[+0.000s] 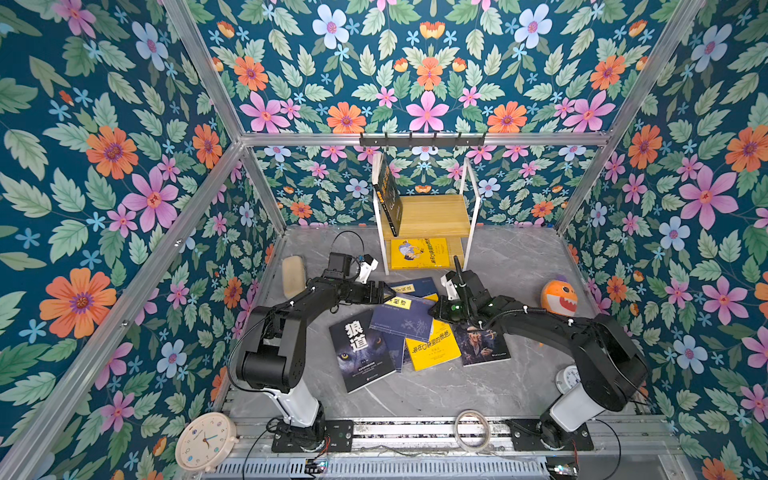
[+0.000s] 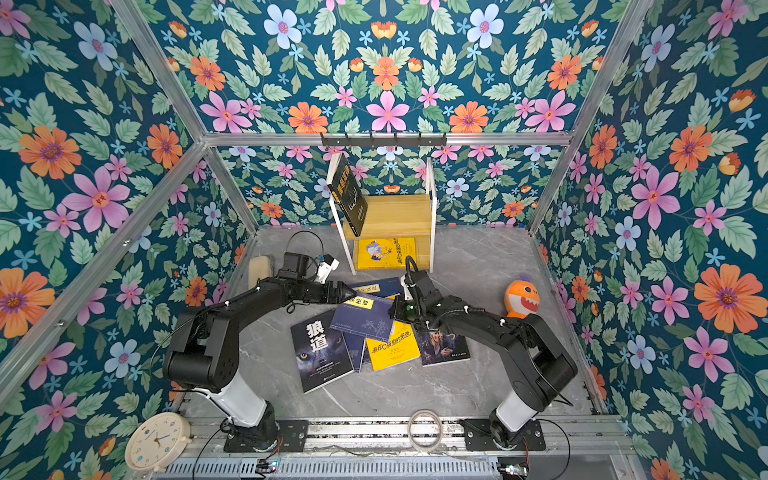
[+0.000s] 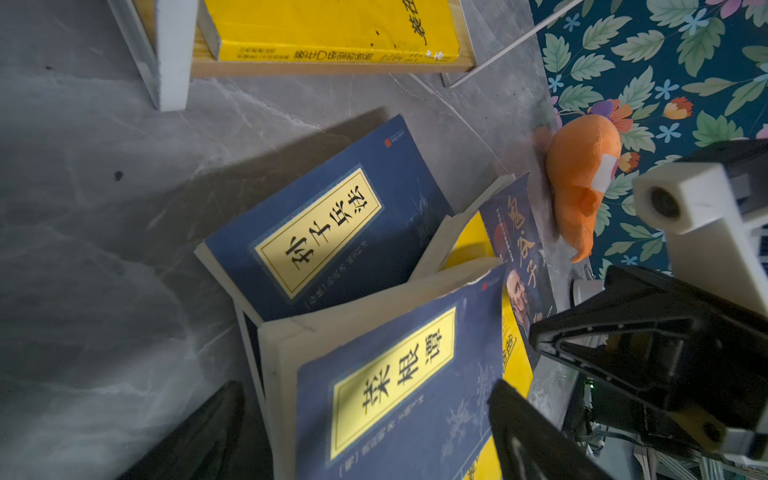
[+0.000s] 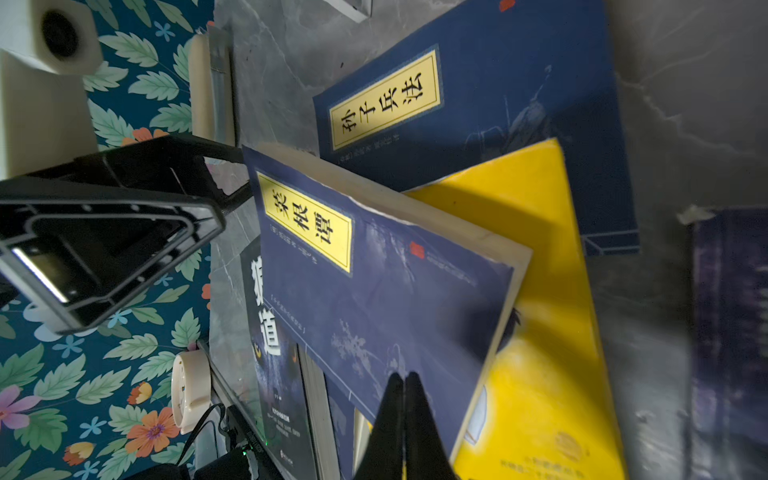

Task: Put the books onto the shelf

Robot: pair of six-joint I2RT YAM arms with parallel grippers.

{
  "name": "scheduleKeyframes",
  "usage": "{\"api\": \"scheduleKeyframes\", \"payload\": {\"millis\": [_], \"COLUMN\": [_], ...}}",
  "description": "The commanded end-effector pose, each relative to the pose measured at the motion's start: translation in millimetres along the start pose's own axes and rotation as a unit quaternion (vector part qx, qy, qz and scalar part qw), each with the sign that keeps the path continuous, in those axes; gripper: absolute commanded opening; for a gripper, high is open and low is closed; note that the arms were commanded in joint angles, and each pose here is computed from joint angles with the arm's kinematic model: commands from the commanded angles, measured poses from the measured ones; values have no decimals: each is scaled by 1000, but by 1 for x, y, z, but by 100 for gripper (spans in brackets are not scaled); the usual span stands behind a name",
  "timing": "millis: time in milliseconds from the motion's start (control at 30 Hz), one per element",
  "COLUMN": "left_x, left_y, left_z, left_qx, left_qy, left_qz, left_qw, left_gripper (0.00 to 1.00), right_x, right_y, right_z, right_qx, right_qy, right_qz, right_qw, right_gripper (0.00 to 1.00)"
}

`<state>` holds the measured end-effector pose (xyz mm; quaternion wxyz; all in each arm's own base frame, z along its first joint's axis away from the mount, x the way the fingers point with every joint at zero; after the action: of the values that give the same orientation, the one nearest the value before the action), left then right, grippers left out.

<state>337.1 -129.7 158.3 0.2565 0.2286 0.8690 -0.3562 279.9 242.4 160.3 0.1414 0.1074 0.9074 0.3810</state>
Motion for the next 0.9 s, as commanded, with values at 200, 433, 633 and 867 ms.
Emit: {"api": "scheduleKeyframes", "payload": {"millis": [200,433,633,867], "left_x": [2,0,-8,-14], "left_y": [-3,-8,-17,-24], "left_z": [5,4,1,-8], "left_qx": [13,16,23,15], "left_qy": [12,17,12,1], "left_qz": [-3,-6,1,8], "left_qw": [1000,1000,1000,1000], "left_gripper": [84,63,42,6], "right_x": [7,11,14,13], "right_y": [-15,-27,-32,-29], "right_z": [25,28,31,25], "right_qx": [26,46,48,44], "right_qy": [35,32,37,28], "right_qz": [25,32,36,32], "right_qw": [999,998,997,998], "right_gripper": [0,0,0,0]}}
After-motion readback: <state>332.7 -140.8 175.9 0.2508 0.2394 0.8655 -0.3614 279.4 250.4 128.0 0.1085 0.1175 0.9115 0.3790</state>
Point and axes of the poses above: each gripper's point midway between its finger pads, its own z axis out along the fingers, its own y axis along the line the jaws close on, x = y × z, the point moved 9 cm from there along -z, back along the fingers, and after that the axes turned 12 degrees about z, right-handed, at the moved point
